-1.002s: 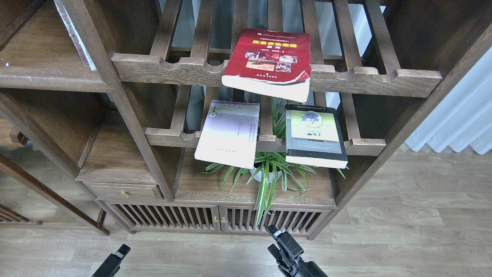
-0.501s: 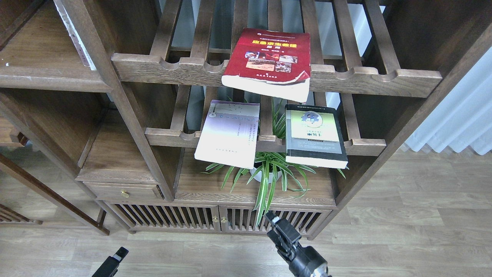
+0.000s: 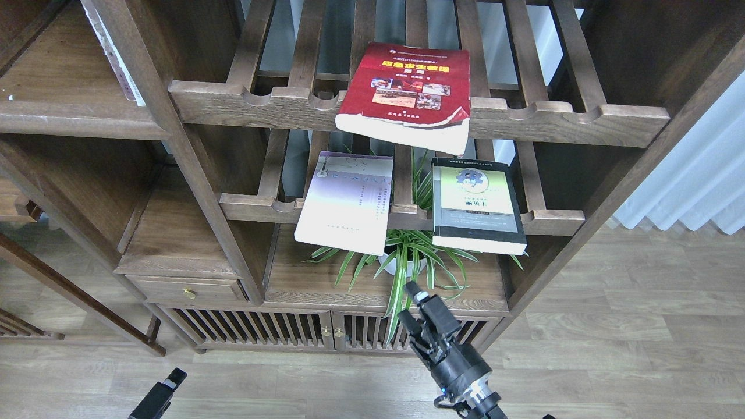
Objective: Organize books on shelf
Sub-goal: 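Raise the right gripper toward the green-covered book on the middle shelf, then grasp the green-covered book's lower edge with the right gripper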
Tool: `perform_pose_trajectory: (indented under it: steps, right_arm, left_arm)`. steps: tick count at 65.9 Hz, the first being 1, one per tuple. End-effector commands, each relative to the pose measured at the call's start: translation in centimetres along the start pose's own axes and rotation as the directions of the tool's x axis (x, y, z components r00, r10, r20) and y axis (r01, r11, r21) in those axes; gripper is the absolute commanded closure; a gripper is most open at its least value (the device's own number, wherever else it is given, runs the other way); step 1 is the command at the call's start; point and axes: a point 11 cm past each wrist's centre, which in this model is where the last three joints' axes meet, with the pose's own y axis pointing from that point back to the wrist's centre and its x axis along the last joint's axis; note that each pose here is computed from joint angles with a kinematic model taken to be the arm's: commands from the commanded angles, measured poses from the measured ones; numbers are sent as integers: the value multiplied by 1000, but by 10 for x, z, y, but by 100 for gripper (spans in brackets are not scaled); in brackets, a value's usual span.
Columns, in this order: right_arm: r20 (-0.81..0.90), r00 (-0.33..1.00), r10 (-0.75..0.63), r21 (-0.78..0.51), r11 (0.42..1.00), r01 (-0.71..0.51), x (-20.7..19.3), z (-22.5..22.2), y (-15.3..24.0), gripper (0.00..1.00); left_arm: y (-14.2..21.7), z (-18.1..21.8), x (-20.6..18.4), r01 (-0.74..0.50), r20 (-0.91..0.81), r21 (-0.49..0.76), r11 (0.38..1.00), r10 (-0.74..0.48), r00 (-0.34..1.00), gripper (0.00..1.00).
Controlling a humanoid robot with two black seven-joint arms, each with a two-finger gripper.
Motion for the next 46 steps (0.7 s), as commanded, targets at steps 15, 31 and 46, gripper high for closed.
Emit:
perform_pose_trajectory:
  steps: [15, 31, 46]
  right_arm:
    - [-10, 999, -33, 171, 985, 35, -11, -43, -3, 1]
    - [-17, 999, -45, 205, 978, 47, -15, -54, -4, 1]
    - [-17, 998, -61, 216, 974, 63, -20, -58, -10, 1]
  left_arm:
    - [2, 6, 4, -13, 6, -14, 1000, 13, 1000, 0]
    - [1, 6, 4, -12, 5, -16, 1000, 12, 1000, 0]
    - [1, 8, 4, -12, 5, -20, 1000, 12, 1000, 0]
